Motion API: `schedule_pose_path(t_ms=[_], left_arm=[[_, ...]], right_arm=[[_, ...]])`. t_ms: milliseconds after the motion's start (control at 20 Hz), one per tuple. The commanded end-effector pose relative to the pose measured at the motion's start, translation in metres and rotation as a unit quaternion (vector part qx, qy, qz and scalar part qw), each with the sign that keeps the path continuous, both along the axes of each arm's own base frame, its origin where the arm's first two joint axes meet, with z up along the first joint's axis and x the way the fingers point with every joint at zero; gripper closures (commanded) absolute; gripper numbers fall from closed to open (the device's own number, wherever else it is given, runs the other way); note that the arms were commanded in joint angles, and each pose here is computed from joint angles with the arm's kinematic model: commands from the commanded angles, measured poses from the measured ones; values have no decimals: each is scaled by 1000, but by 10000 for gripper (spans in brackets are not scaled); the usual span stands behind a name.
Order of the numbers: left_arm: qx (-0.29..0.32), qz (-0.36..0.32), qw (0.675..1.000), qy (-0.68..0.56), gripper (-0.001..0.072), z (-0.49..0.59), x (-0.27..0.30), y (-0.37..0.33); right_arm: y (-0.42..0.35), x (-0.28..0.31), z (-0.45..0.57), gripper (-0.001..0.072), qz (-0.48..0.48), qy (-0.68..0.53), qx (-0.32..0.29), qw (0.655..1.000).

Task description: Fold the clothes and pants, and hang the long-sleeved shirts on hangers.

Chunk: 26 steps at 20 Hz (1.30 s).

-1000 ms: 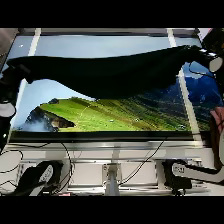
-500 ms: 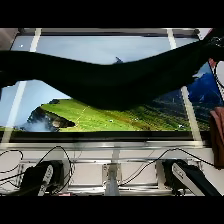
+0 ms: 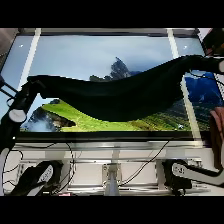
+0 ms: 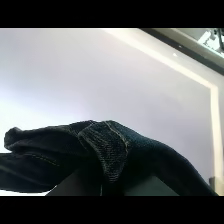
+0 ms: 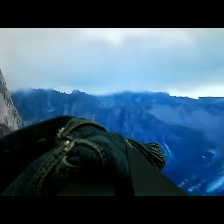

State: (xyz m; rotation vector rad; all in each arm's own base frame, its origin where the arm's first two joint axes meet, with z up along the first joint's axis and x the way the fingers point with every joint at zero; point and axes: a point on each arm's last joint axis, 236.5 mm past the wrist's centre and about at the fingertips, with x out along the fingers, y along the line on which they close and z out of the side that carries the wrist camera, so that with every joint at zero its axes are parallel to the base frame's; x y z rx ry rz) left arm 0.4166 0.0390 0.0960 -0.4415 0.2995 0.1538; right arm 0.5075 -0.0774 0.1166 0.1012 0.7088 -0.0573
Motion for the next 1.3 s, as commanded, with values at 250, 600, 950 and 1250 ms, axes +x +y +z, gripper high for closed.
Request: schedule_pose_path(t_ms=[250, 600, 950, 1250], left_arm=[[0, 108, 988, -113, 677, -10, 70, 9], [35, 83, 987, -132, -11, 8, 79, 4], [127, 101, 965, -206, -7, 103, 45, 29], [155, 105, 953, -238, -7, 142, 26, 31]], right_arm=[[2, 99, -89, 665, -92, -101, 117, 984], [-10, 90, -77, 36, -84, -91, 98, 987], [-109, -39, -114, 313, -132, 121, 150, 972], [-73, -112, -184, 109, -115, 258, 272, 920]])
